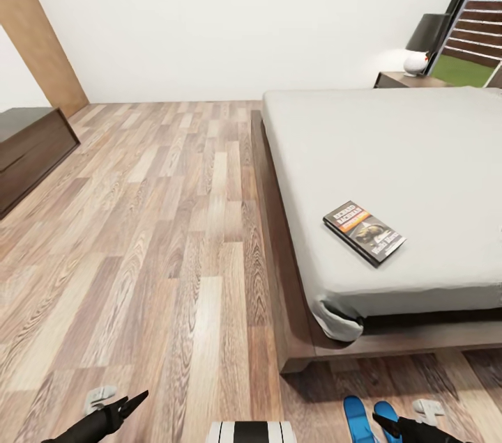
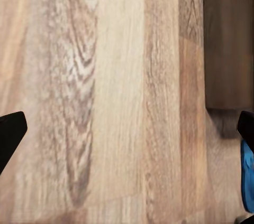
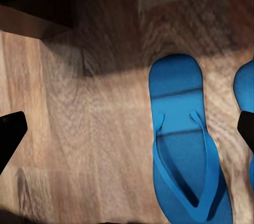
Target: In the bedroom, move the book from the bed onto either nightstand, and place the two sandals side by side next to the bed.
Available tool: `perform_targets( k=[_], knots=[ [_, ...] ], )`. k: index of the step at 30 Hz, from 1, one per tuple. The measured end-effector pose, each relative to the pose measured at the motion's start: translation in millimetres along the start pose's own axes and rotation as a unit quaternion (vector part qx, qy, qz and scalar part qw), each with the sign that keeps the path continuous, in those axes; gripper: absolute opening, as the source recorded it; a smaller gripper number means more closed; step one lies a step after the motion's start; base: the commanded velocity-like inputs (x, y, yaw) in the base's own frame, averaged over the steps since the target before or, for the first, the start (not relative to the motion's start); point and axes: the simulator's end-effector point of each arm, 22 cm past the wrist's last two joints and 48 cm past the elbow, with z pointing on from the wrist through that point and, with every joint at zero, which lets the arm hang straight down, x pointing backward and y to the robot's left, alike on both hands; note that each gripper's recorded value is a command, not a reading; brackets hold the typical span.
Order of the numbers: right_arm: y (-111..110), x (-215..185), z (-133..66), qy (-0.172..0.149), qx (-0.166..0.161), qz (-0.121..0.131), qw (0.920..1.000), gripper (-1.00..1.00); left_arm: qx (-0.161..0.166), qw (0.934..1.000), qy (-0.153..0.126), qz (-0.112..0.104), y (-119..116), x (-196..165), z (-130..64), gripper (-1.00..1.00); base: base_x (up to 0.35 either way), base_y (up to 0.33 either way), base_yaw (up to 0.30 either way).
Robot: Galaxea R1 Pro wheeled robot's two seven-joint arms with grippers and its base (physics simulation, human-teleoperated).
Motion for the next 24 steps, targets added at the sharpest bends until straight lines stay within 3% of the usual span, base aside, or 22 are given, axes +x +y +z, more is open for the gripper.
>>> perform_targets(
  k=[24],
  knots=[
    [18,-35,-15.6,-0.041,-0.012,-0.018,0.9989,1.00,0.022,0.9988,-0.038,0.024,-28,-37,-7.1,1.00,0.000,0.000,0.000]
  ],
)
